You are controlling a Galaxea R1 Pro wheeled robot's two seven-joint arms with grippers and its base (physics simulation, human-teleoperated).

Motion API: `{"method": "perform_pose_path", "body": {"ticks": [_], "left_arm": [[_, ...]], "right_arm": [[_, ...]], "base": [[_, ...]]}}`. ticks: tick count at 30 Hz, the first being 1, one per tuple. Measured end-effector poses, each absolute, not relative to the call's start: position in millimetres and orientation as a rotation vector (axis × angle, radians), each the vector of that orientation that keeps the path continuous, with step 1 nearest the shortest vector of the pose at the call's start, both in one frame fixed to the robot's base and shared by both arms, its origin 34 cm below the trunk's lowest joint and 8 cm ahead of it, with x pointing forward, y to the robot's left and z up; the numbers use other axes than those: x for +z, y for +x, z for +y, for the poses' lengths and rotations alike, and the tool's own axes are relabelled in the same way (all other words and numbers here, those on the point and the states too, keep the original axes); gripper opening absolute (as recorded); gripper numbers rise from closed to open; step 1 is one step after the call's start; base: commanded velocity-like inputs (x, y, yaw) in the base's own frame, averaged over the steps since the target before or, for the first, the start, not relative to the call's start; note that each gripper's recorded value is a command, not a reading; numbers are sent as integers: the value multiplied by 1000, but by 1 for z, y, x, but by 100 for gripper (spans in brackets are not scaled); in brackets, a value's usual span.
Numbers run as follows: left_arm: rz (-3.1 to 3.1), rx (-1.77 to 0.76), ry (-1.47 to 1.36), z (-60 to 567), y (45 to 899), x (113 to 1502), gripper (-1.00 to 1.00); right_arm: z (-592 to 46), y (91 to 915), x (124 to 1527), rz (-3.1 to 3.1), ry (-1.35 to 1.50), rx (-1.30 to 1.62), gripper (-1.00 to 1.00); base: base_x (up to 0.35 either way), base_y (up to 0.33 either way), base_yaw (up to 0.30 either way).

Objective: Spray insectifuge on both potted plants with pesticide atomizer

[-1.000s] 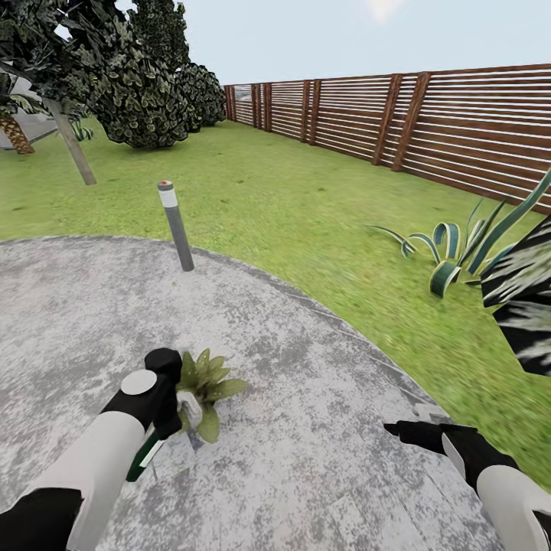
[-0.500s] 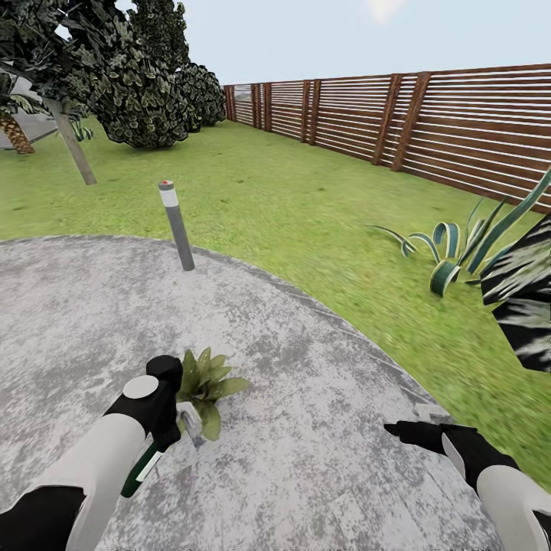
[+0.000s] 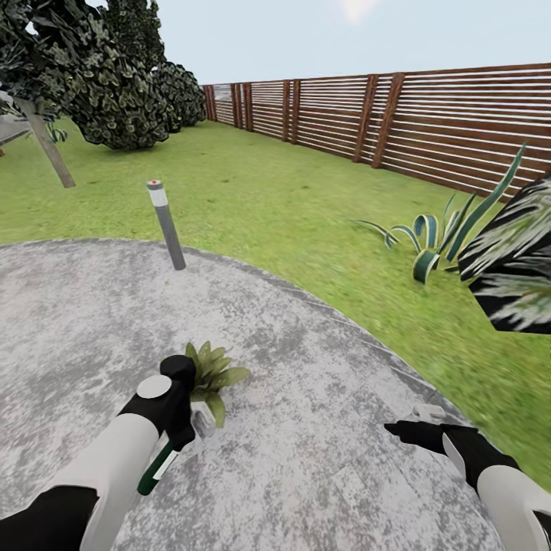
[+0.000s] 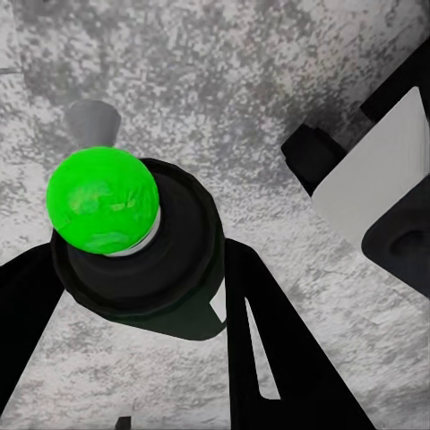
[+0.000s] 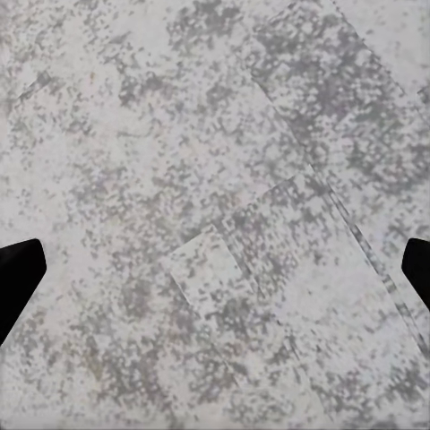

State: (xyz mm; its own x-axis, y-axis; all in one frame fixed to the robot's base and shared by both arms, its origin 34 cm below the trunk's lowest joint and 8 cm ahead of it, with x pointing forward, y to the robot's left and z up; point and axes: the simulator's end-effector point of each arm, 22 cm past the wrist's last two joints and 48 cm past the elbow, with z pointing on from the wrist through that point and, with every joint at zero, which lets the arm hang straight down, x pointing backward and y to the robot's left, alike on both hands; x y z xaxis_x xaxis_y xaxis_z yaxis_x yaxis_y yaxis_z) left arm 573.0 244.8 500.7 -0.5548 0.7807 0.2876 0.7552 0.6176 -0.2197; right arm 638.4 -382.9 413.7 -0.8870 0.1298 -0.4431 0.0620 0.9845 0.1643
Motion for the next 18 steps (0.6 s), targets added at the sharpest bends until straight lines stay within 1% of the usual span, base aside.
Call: {"method": "perform_pose_path", "body": {"ticks": [11,16,18], "left_arm": [[-2488,99,-1230,245,573,501,-100],[-2488,99,-1229,245,573,501,-100],[-2489,99,-1229,245,573,501,-100]], "right_arm": [[-383,638,414,2661,136,200,100],[-378,628,406,2687,145,217,100],[-375,621,401,2704,151,228,100]], "base": [[0,6,0],[0,250,-5],[-13,302,-89]]}}
